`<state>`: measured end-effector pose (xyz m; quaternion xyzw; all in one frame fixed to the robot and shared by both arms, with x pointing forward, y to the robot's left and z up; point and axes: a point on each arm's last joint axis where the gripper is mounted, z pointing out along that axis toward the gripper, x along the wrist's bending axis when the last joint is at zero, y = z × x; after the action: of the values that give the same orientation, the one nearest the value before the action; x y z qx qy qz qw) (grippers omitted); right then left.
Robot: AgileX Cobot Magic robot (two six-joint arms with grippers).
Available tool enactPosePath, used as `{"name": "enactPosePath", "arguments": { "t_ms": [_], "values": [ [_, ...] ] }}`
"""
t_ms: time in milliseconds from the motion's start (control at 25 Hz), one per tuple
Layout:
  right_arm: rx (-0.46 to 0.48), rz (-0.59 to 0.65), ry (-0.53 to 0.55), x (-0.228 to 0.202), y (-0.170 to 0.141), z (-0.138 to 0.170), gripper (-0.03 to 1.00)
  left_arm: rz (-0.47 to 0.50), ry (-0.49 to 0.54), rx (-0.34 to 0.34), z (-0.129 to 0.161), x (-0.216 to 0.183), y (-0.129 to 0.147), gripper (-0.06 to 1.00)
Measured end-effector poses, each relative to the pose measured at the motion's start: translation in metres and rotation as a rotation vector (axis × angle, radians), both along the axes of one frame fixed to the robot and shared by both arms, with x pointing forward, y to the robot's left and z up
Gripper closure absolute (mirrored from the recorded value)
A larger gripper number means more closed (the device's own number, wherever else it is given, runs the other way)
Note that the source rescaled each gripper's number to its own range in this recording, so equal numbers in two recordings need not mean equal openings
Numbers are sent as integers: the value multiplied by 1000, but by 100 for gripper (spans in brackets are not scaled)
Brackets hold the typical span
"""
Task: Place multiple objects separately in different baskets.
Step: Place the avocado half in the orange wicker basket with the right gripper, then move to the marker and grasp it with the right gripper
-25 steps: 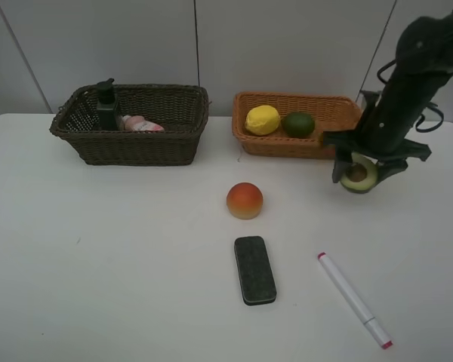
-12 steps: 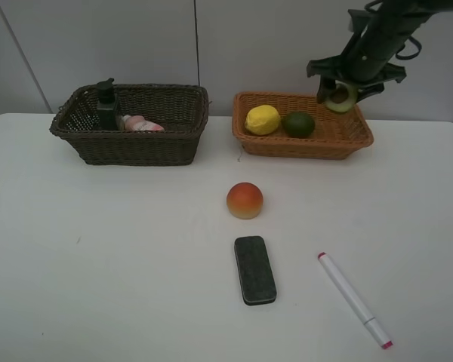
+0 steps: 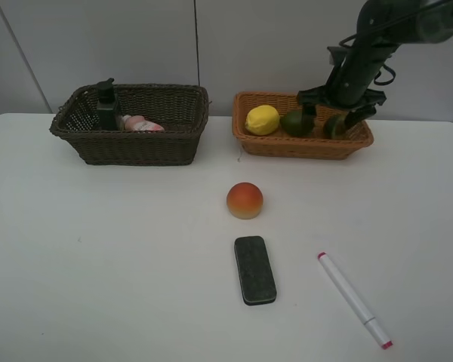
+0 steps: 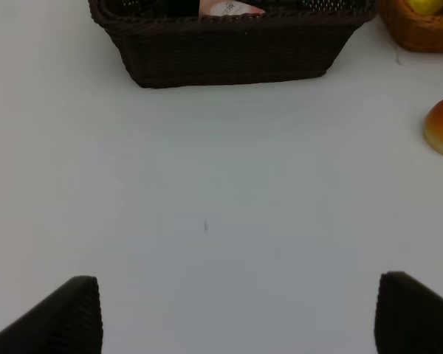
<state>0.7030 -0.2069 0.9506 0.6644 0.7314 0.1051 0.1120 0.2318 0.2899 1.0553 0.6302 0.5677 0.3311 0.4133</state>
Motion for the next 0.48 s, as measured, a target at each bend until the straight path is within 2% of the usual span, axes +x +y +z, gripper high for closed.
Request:
{"name": "enactPosePath", "arguments": {
  "t_ms": [320,480],
  "values": [
    [32,20,111,-35,-2,63,-2,0,0,0,0,0,0,3],
    [45,46,90,-58,0,91,-2,0,0,0,0,0,0,3]
  ]
}}
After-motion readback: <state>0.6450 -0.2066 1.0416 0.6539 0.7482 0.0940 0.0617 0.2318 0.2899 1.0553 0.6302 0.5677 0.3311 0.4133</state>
